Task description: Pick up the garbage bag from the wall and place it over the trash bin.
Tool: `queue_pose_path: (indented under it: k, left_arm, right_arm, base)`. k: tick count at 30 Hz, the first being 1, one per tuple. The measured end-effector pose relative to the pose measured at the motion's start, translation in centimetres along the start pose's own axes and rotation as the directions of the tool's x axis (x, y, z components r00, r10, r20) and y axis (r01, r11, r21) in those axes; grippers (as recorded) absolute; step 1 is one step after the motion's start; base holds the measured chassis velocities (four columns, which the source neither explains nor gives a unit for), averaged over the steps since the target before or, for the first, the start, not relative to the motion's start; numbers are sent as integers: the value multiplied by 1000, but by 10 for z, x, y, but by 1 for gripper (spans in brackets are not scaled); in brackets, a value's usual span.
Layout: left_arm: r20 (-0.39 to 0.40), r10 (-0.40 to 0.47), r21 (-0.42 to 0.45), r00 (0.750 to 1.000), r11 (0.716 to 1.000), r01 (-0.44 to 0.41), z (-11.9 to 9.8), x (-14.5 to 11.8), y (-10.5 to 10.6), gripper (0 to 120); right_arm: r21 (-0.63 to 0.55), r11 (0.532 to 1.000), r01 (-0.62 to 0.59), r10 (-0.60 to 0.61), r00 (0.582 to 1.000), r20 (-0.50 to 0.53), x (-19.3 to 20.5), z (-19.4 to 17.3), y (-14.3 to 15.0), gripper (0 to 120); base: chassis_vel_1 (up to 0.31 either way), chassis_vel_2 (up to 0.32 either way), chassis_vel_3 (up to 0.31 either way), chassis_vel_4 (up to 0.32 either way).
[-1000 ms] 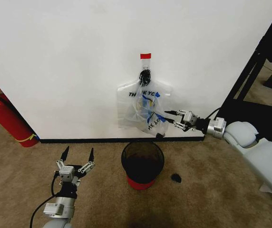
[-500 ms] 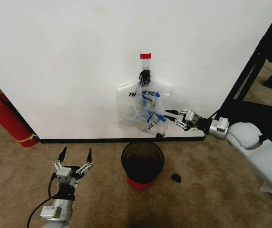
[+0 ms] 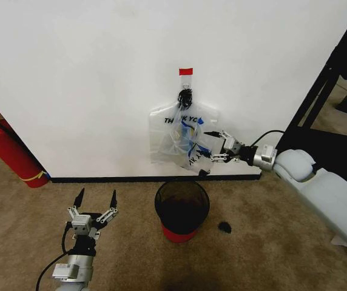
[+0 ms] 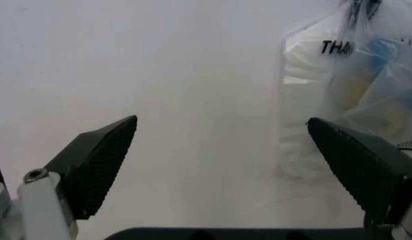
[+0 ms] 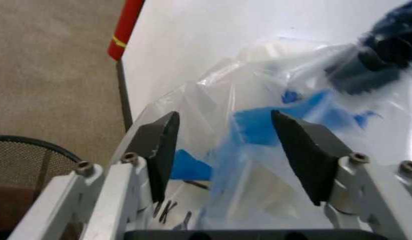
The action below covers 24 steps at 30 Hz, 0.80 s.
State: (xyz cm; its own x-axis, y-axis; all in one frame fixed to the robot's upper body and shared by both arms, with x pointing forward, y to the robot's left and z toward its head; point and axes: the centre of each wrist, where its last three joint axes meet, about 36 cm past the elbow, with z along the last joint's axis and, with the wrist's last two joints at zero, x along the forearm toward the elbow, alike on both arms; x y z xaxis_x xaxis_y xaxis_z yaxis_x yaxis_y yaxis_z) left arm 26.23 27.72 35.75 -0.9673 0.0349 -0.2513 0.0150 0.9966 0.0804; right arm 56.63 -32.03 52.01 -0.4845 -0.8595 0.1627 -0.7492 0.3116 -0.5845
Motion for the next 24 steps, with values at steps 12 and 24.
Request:
queue_pose_path:
  k: [12, 24]
  left_arm:
    - [3, -1, -5, 1000, 1000, 1, -1, -1, 5, 100]
    - [3, -1, -3, 1000, 1000, 1, 0, -3, 5, 100]
  right_arm:
    - [68, 996, 61, -57, 996, -66, -1, -3, -13, 51]
    - [65, 996, 65, -57, 991, -121, 9, 9, -19, 51]
  base:
    - [0, 0, 0, 0]
    - [0, 0, 0, 0]
